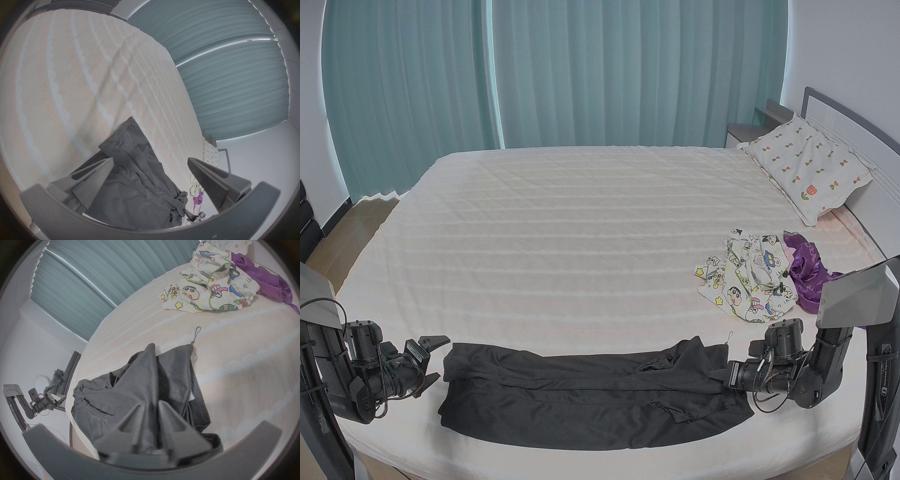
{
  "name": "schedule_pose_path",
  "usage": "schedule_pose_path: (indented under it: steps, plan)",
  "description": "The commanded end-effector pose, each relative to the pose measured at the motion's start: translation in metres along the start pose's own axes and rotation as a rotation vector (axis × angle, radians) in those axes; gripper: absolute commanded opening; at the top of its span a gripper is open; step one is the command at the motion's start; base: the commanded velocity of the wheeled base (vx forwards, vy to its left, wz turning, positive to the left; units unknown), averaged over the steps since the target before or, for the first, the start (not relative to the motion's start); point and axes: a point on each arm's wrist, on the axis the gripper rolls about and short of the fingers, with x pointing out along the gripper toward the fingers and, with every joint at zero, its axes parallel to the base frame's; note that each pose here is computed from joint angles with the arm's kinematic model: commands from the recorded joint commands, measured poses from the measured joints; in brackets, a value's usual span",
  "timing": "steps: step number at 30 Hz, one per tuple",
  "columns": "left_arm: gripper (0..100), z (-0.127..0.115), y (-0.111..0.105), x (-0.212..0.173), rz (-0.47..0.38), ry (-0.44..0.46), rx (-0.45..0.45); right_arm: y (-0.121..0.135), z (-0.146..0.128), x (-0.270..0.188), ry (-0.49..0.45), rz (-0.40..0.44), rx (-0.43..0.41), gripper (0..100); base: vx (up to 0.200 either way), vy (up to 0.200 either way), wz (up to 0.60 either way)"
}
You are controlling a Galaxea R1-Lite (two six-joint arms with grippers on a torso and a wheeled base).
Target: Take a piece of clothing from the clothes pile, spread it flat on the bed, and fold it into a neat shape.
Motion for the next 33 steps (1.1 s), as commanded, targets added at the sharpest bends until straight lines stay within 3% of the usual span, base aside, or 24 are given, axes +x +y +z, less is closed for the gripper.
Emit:
schedule_pose_path:
  steps: [1, 12, 15, 19, 23, 27, 33]
  plan:
    - [100, -0.003, 0.000, 0.002, 0.002, 0.013, 0.007, 0.000, 0.000, -0.001, -0.007, 0.003, -0.002, 100, 0.000, 0.000, 0.00]
    - [100, -0.010, -0.001, 0.003, 0.025, 0.018, 0.019, 0.022, 0.044, -0.031, -0.195, 0.057, -0.031, 100, 0.000, 0.000, 0.00]
    - [100, -0.014, 0.000, 0.001, 0.033, 0.032, 0.018, 0.023, 0.049, -0.039, -0.230, 0.040, -0.027, 100, -0.200, 0.000, 0.00]
    - [100, -0.023, 0.002, -0.006, 0.053, 0.063, 0.032, 0.019, 0.032, -0.045, -0.199, -0.012, 0.081, 100, -0.200, 0.000, 0.00]
    - [100, -0.034, 0.010, -0.016, 0.102, 0.105, 0.128, 0.023, 0.014, -0.050, -0.174, -0.001, 0.284, 100, -0.200, 0.000, 0.00]
    - [100, -0.036, 0.014, -0.018, 0.148, 0.087, 0.186, 0.018, 0.007, -0.045, -0.170, 0.000, 0.326, 100, -0.200, 0.000, 0.00]
    - [100, -0.048, 0.026, -0.003, 0.282, 0.080, 0.253, 0.011, -0.001, -0.034, -0.145, -0.019, 0.335, 100, 0.000, 0.000, 0.00]
